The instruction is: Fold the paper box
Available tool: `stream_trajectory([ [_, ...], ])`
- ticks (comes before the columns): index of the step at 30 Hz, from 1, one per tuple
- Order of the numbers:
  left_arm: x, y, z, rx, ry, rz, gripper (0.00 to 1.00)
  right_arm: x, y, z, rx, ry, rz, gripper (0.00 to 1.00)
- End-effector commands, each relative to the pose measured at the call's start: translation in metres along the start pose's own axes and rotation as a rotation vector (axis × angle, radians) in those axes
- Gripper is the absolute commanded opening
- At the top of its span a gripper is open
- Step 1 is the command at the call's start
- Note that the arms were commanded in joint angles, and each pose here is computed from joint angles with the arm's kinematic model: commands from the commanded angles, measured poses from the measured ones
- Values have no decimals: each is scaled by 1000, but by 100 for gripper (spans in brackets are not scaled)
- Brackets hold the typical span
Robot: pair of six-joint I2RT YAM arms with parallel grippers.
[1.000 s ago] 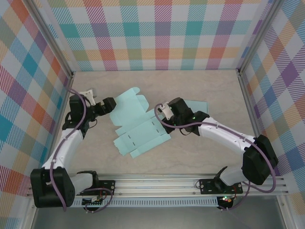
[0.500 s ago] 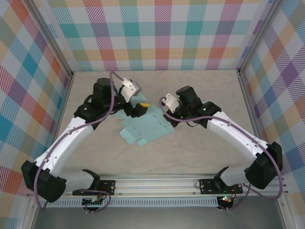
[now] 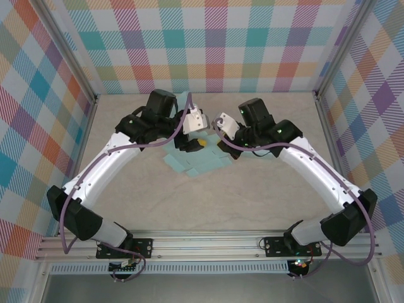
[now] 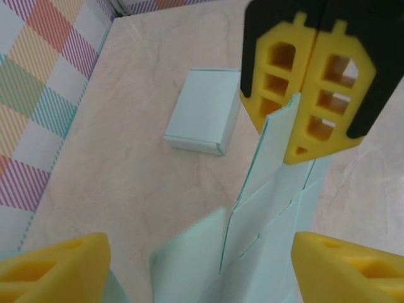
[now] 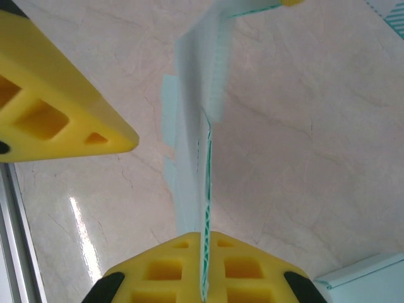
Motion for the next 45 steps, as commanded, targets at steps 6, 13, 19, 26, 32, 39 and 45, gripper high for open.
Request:
stream_trajectory([
  [6,-3,10,-4,21,-142,50,52,-26,14,1,-34,103,9,0],
  [13,1,7,0,26,-132,104,29,-38,18,-2,-13,106,-21,1],
  [19,0,6,3,13,-118,100,0,-40,17,-3,-3,94,-40,4],
  [26,-2,8,6,-22,-112,87,0,-40,21,-7,66,77,-98,26],
  [32,-4,29,12,-100,-30,-26,0,-23,36,-23,162,-51,-224,61],
  [39,-4,73,19,-243,104,-248,0,26,65,-34,93,-261,-540,72],
  [45,-15,102,12,-329,140,-421,0,57,60,-50,-37,-401,-670,77],
])
Point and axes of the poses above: each hand's point on the last joint's axis, 136 mm out from that joint toward the fingers, its own y axis back along the fingers, its own z axis along the line the jaws close on, x = y × z, the point moved 7 cm from there along y, back along the fingers, and after that the axes turned 8 degrees about -y, right-handed, at the moved point
